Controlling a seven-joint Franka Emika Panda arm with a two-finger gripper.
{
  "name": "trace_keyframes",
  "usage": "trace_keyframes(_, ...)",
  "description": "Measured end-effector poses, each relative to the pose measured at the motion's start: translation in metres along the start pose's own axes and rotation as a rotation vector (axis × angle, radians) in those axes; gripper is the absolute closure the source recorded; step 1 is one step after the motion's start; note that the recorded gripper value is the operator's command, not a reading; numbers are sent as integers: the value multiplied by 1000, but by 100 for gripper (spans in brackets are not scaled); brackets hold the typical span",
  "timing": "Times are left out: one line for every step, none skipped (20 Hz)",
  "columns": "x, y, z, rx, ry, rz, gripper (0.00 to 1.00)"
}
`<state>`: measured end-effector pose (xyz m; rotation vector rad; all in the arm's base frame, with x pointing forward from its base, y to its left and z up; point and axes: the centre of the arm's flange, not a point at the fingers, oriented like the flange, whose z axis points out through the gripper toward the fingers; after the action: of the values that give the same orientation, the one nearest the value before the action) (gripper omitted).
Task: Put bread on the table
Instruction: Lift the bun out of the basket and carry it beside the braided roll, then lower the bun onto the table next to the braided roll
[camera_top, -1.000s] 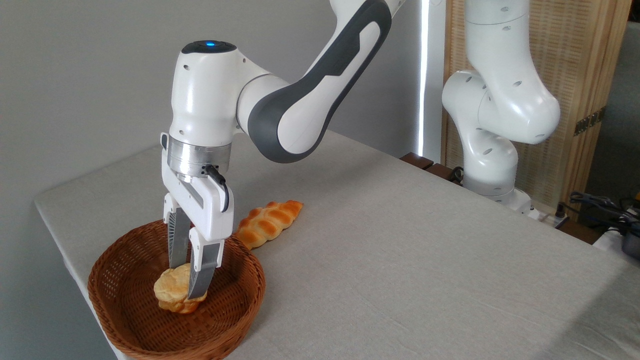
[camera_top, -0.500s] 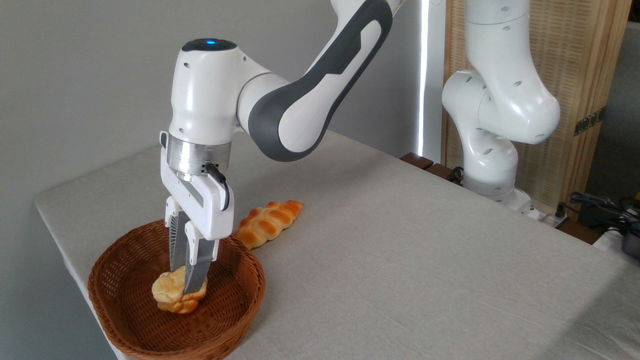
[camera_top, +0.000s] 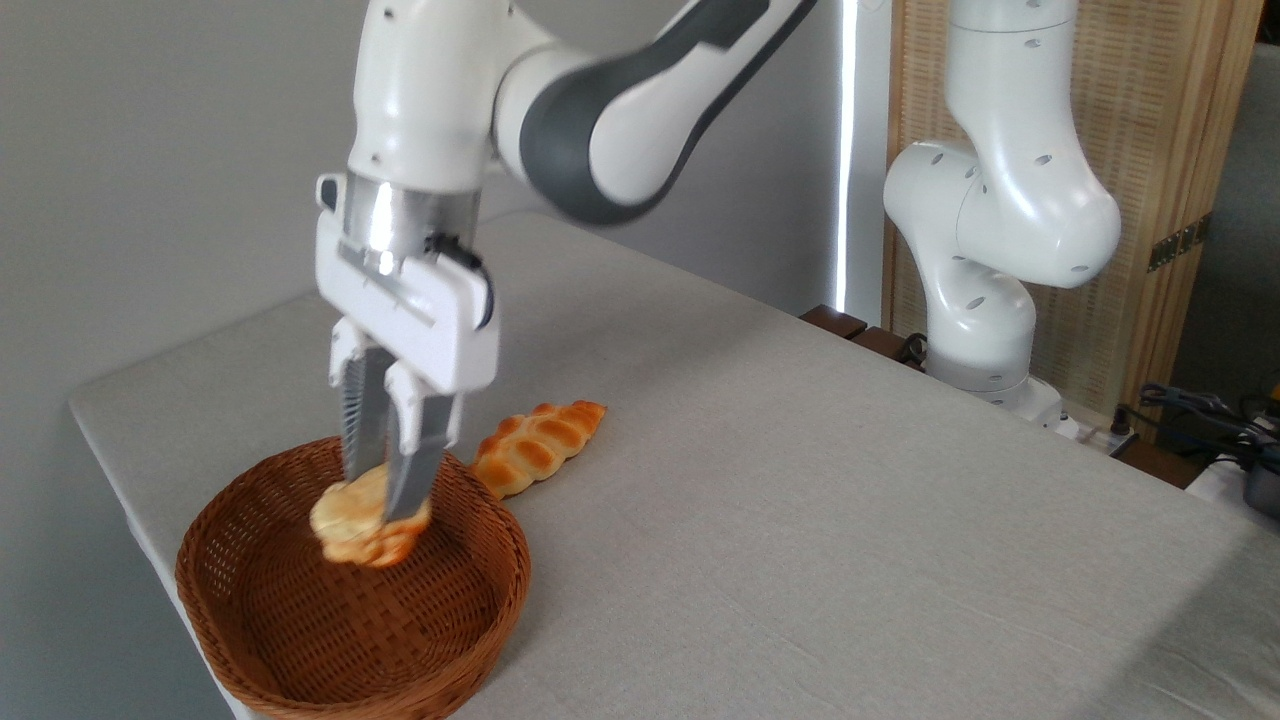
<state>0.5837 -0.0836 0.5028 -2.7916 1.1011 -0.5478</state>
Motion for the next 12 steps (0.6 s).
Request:
trace_keyframes(-4,2,-11,-14,-23,-2,40)
trace_keyframes(-9,5,-25,-29,-47,-2,40)
trace_keyframes(-12,7,-31,-43,-66,-4,40)
trace_keyframes(-16,10,-34,-62,-93,-4,40)
trace_keyframes(-21,13,-36,-82,-122,-6,40)
trace_keyframes(-27,14,-39,-100,-150,-13,40)
trace_keyframes(-34,13,-41,-116,-170,-25,40)
trace_keyframes(-41,12,-43,-139,-184,-42,39)
trace_keyframes(-47,15,-43,-166,-194,-57,36)
trace_keyframes(-54,19,-40,-194,-214,-66,34)
trace_keyframes(-61,24,-35,-219,-238,-71,30)
trace_keyframes(-67,29,-29,-238,-259,-72,12)
